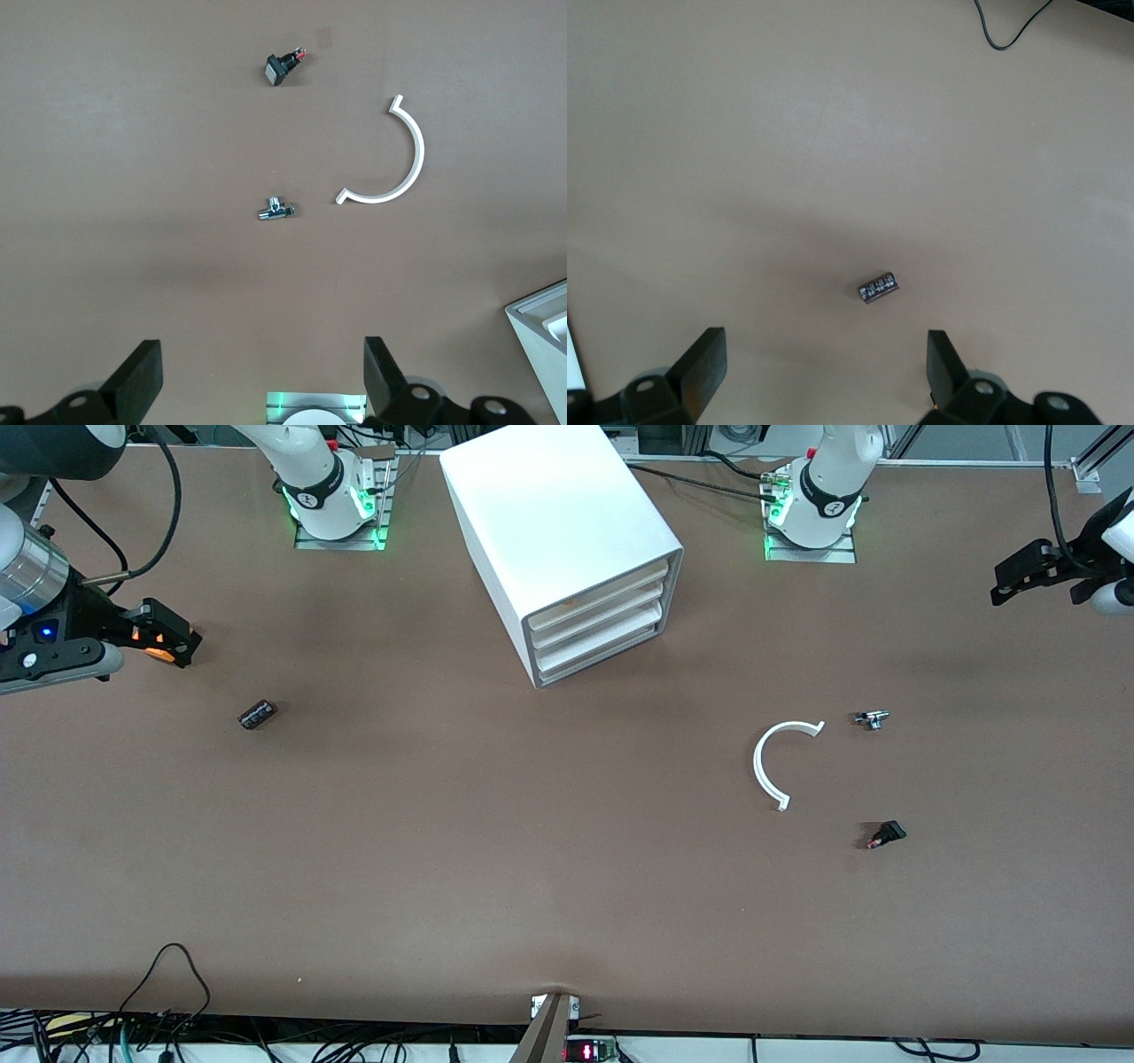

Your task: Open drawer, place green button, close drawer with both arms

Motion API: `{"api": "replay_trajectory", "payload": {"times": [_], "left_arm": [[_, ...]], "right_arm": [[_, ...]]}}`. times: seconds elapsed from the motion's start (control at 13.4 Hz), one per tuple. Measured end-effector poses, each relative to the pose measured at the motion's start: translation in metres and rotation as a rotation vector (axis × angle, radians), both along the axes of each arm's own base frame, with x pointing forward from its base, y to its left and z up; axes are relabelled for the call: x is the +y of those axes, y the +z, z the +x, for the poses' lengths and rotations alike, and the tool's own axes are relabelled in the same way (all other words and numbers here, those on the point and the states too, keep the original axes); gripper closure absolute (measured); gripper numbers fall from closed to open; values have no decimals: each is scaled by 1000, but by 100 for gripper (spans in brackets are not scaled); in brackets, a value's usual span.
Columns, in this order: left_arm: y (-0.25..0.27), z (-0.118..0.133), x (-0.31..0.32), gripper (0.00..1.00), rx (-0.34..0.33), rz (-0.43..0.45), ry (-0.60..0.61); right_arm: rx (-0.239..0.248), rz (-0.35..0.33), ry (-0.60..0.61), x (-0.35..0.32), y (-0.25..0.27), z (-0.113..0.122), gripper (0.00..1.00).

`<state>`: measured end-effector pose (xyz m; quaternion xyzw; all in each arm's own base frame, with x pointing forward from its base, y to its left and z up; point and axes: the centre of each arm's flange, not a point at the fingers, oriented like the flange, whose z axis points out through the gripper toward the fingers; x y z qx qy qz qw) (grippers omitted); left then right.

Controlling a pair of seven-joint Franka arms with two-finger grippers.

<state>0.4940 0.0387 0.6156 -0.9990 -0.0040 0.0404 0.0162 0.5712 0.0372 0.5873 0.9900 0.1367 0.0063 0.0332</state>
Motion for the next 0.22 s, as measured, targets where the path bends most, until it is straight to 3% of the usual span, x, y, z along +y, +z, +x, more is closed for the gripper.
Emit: {"api": "replay_trajectory", "payload": {"times": [0.22], "left_arm": [[3,-3,0,0,-6,0,-3]], "right_arm": [[0,0,0,0,0,0,0]]}}
